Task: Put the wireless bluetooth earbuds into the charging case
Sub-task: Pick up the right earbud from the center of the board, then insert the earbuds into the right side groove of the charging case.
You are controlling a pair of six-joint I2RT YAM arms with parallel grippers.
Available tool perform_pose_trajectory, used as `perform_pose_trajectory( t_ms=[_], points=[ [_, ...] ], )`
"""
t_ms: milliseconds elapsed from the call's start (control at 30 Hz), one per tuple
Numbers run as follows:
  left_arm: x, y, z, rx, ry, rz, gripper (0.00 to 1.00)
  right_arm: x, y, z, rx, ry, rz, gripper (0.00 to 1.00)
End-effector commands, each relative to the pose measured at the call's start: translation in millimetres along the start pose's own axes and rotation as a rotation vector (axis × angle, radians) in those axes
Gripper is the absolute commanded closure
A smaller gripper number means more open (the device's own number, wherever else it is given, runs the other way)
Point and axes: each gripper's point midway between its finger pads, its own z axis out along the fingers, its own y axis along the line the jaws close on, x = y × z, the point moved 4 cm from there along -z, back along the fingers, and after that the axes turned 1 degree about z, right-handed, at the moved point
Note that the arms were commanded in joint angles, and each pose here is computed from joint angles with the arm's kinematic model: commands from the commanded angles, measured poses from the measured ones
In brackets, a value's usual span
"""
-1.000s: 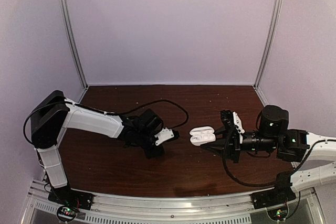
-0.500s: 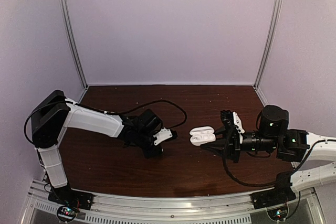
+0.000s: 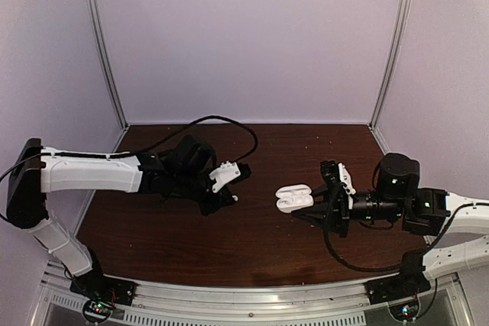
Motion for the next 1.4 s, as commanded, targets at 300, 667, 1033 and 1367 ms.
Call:
perform_pose_trajectory(
  t_ms=[300, 667, 1033, 1367],
  points=[
    [-99, -56, -186, 0.183, -0.568, 0.182, 0.91, -5, 6, 19, -0.104, 0.0, 0.029, 1.0],
    [-124, -113, -169, 0.304, -0.526, 0.279, 0.9, 3, 5, 39, -0.144, 0.003, 0.079, 1.0],
    [-133, -128, -137, 0.341, -0.465, 0.283, 0.9, 8, 3, 49, -0.156, 0.007, 0.105, 1.0],
    [-133, -127, -124, 0.322, -0.434, 0.276, 0.89, 10, 6, 53, -0.167, 0.018, 0.11, 1.0]
  ],
)
